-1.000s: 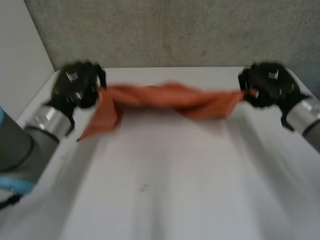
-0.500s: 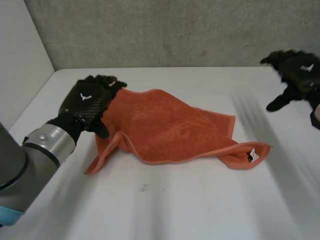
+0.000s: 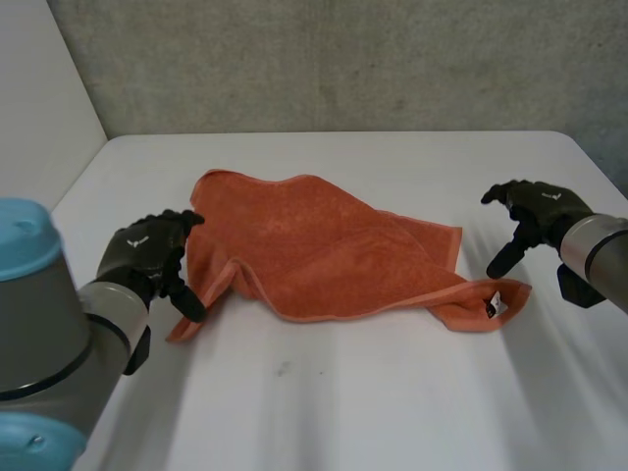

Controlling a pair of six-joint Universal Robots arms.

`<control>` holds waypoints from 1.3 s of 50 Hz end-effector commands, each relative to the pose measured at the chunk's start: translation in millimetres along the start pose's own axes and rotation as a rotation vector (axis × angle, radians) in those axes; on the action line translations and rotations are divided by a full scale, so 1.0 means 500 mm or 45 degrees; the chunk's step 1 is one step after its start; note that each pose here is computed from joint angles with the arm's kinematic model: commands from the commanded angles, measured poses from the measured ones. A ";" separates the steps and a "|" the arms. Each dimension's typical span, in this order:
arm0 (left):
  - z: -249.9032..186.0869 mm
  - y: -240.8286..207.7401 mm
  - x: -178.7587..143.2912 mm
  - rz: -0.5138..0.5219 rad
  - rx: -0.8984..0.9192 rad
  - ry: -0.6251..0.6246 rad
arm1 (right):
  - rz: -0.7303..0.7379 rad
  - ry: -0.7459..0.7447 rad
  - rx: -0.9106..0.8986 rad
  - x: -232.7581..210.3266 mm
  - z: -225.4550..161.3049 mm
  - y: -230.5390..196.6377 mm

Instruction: Fold the laundry

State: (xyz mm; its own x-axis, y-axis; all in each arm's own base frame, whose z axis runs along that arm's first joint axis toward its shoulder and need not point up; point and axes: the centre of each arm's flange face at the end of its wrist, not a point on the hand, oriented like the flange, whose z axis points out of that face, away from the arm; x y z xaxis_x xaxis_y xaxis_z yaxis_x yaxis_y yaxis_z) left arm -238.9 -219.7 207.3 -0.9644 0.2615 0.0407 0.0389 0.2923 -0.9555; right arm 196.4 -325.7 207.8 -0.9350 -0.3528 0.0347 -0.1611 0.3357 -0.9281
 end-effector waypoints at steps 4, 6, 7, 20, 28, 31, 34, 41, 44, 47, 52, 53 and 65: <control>0.055 0.068 0.002 -0.017 -0.130 -0.056 | -0.138 -0.032 -0.106 0.001 0.037 0.058; 0.060 0.072 0.002 -0.017 -0.130 -0.058 | -0.165 -0.037 -0.122 0.001 0.042 0.067; 0.060 0.072 0.002 -0.017 -0.130 -0.058 | -0.193 -0.042 -0.139 0.001 0.047 0.076; 0.097 0.096 0.001 -0.017 -0.066 -0.081 | -0.294 -0.064 -0.192 0.002 0.079 0.119; 0.114 0.094 -0.006 -0.024 0.000 -0.102 | -0.300 -0.064 -0.148 0.006 0.088 0.114; 0.115 0.083 -0.011 -0.030 0.035 -0.127 | -0.303 -0.052 -0.109 0.009 0.085 0.102; 0.114 0.074 -0.020 -0.030 0.051 -0.169 | -0.321 -0.020 -0.035 0.014 0.077 0.073; 0.120 0.072 -0.047 0.024 0.045 -0.231 | -0.349 0.071 0.107 0.041 0.079 0.030; 0.121 0.079 -0.061 0.066 0.021 -0.257 | -0.342 0.150 0.123 0.077 0.075 0.018; 0.124 0.082 -0.071 0.097 0.017 -0.274 | -0.353 0.174 0.136 0.089 0.064 0.009; 0.123 0.086 -0.075 0.132 0.017 -0.280 | -0.378 0.175 0.142 0.087 0.045 0.001; 0.123 0.086 -0.075 0.132 0.017 -0.280 | -0.390 0.172 0.133 0.084 0.041 0.003; 0.131 0.083 -0.073 0.366 0.012 -0.269 | -0.746 0.117 -0.055 0.066 0.019 0.032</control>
State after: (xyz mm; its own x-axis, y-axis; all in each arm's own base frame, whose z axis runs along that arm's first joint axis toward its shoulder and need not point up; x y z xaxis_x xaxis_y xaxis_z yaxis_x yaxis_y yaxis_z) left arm -217.3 -272.2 145.7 -0.9705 0.1124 -0.2135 0.2358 0.2549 -0.9378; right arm 166.3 -346.8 196.3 -0.8193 -0.3524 0.4524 -0.5251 0.1439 -0.8388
